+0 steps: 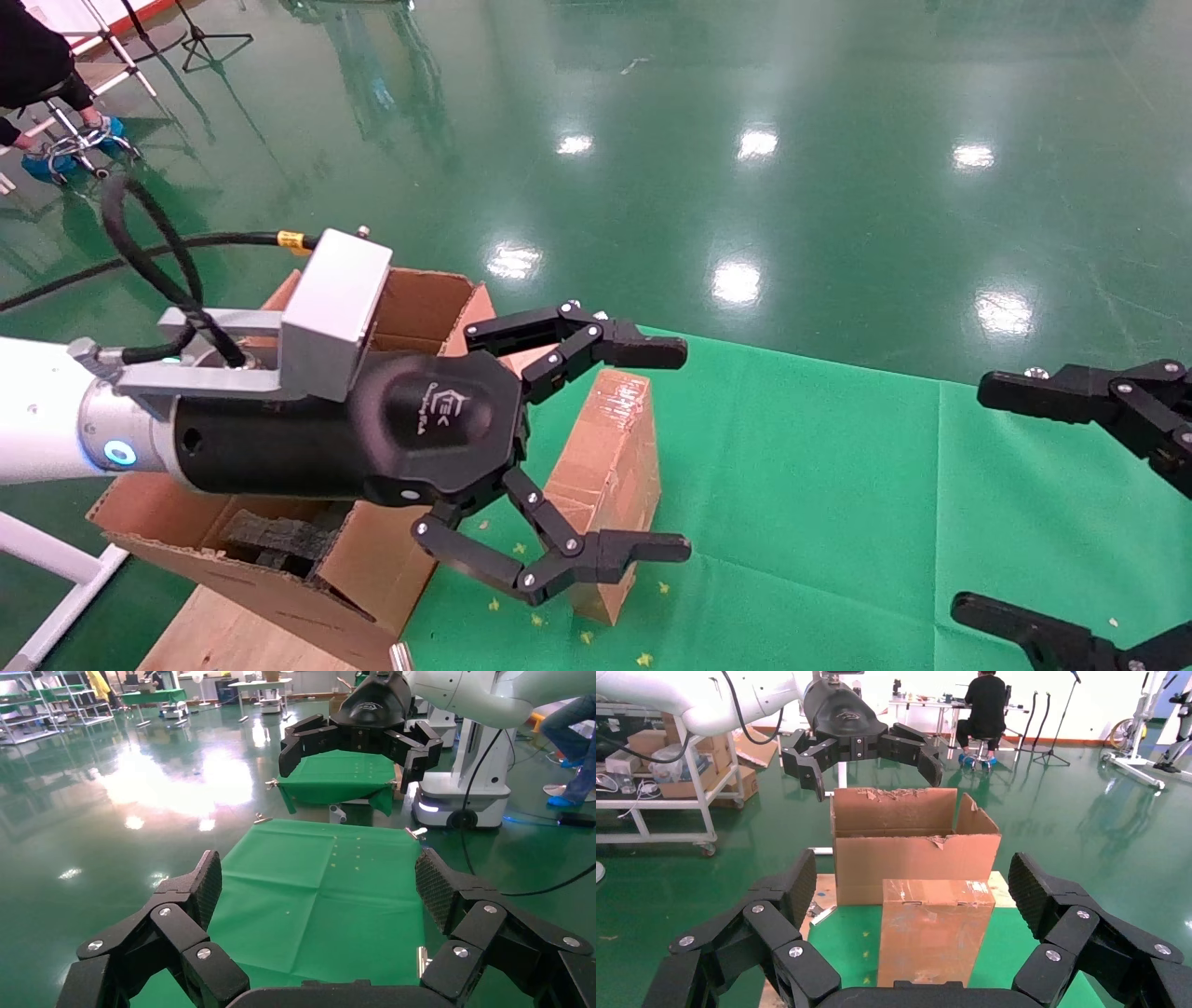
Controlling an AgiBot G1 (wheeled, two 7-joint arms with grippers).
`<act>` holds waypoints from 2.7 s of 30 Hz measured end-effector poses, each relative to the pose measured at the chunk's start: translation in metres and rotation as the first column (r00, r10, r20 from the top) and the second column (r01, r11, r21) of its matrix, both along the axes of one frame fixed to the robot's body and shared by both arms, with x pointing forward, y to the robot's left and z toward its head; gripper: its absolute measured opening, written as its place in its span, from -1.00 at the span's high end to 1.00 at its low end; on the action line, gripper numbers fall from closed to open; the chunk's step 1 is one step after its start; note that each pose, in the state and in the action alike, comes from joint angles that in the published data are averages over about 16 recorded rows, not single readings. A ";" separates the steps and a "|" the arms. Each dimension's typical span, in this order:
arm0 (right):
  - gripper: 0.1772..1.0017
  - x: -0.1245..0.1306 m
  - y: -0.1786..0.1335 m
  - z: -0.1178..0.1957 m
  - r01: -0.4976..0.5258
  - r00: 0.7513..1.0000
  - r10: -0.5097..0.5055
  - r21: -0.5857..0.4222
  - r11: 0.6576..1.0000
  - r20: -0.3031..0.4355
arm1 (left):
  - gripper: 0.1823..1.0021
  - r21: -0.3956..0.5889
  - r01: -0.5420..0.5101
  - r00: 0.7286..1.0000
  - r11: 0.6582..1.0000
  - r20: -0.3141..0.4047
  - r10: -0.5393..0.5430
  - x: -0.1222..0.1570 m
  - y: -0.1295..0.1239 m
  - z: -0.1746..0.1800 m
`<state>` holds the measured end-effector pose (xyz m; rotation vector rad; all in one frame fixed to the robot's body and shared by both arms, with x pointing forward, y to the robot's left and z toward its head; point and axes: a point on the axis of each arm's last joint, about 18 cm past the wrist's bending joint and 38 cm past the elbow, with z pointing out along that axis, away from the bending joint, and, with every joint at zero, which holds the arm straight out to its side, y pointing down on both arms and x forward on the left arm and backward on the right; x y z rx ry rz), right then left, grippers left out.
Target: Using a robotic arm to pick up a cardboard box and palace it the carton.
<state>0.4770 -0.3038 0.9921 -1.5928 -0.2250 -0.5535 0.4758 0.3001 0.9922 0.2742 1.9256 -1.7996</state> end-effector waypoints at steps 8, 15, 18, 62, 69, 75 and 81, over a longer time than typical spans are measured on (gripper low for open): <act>-1.00 0.000 0.000 0.000 0.000 1.000 0.000 0.000 1.000 0.000 | -1.00 0.000 0.000 1.000 1.000 0.000 0.000 0.000 0.000 0.000; -1.00 0.000 0.000 0.000 0.000 1.000 0.000 0.000 1.000 0.000 | -1.00 0.000 0.000 1.000 1.000 0.000 0.000 0.000 0.000 0.000; -1.00 0.000 0.000 0.000 0.000 1.000 0.000 0.000 1.000 0.000 | -1.00 0.000 0.000 1.000 1.000 0.000 0.000 0.000 0.000 0.000; 0.50 0.000 0.000 0.000 0.001 1.000 -0.001 0.000 1.000 0.000 | -1.00 0.363 -0.385 0.770 0.849 -0.381 0.512 0.043 0.012 0.030; 0.76 0.000 0.000 0.000 0.001 1.000 -0.001 0.000 1.000 0.000 | -1.00 0.451 -0.436 0.653 0.779 -0.436 0.619 0.059 0.003 0.033; 0.89 0.000 0.000 0.000 0.001 1.000 -0.001 0.000 1.000 0.000 | -1.00 0.530 -0.486 0.533 0.694 -0.450 0.717 0.071 -0.010 0.038; 0.95 0.000 0.000 0.000 0.001 1.000 -0.001 0.000 1.000 0.000 | -1.00 0.592 -0.504 0.442 0.628 -0.448 0.777 0.080 -0.024 0.037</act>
